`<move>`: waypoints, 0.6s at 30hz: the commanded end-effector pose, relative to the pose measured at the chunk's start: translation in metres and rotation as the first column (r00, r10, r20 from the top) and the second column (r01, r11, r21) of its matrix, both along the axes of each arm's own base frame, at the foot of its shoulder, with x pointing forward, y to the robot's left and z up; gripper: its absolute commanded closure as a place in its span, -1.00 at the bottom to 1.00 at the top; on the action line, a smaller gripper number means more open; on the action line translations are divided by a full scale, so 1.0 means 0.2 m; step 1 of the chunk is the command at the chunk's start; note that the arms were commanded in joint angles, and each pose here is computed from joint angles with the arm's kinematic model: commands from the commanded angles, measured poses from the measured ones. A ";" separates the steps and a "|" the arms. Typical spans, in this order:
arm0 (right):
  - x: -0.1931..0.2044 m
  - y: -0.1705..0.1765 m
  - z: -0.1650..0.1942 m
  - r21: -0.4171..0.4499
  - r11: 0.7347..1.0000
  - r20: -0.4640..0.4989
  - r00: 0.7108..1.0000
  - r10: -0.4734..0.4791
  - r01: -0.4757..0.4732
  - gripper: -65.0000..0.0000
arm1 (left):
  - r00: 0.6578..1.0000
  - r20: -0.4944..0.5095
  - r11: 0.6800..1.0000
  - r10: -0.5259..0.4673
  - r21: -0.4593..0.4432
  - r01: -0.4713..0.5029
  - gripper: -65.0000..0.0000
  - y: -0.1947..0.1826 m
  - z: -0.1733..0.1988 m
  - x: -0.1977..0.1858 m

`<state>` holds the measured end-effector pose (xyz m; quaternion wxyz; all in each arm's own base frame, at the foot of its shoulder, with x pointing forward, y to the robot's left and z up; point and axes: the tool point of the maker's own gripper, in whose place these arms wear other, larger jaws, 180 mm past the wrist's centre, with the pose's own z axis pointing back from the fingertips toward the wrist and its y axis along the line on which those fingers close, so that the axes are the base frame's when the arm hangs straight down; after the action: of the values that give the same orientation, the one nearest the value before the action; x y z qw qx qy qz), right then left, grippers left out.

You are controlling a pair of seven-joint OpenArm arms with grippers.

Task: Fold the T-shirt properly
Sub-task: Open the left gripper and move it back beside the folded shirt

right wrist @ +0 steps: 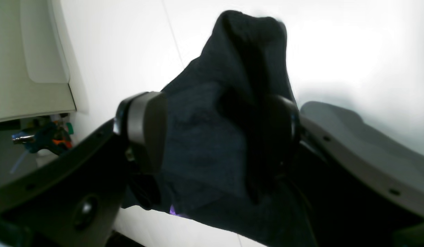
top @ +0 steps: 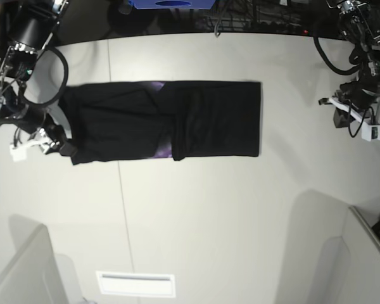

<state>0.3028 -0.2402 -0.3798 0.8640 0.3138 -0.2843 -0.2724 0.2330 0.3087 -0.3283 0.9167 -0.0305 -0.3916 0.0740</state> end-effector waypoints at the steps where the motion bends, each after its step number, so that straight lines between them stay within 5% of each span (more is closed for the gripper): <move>1: 0.05 -0.04 0.06 -0.012 1.000 0.036 0.999 -0.009 0.009 -0.21 | 0.999 0.048 1.000 -0.004 0.029 0.002 1.00 0.05 0.07 0.02; 9: 0.00 -0.13 -0.04 -0.154 0.988 -0.052 0.999 -0.011 0.003 -0.21 | 0.998 -0.012 0.998 0.054 0.016 -0.054 1.00 0.19 -0.02 -0.04; 18: -0.06 -0.12 -0.16 -0.123 0.992 -0.111 0.994 0.009 -0.023 -0.21 | 0.998 -0.023 0.998 0.058 0.004 -0.058 1.00 0.19 -0.04 -0.04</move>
<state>0.2805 -0.2563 -0.4248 0.9013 0.2479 -0.2294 -0.2711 0.2174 0.3424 -0.3506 0.9262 -0.0213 -0.3601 0.1096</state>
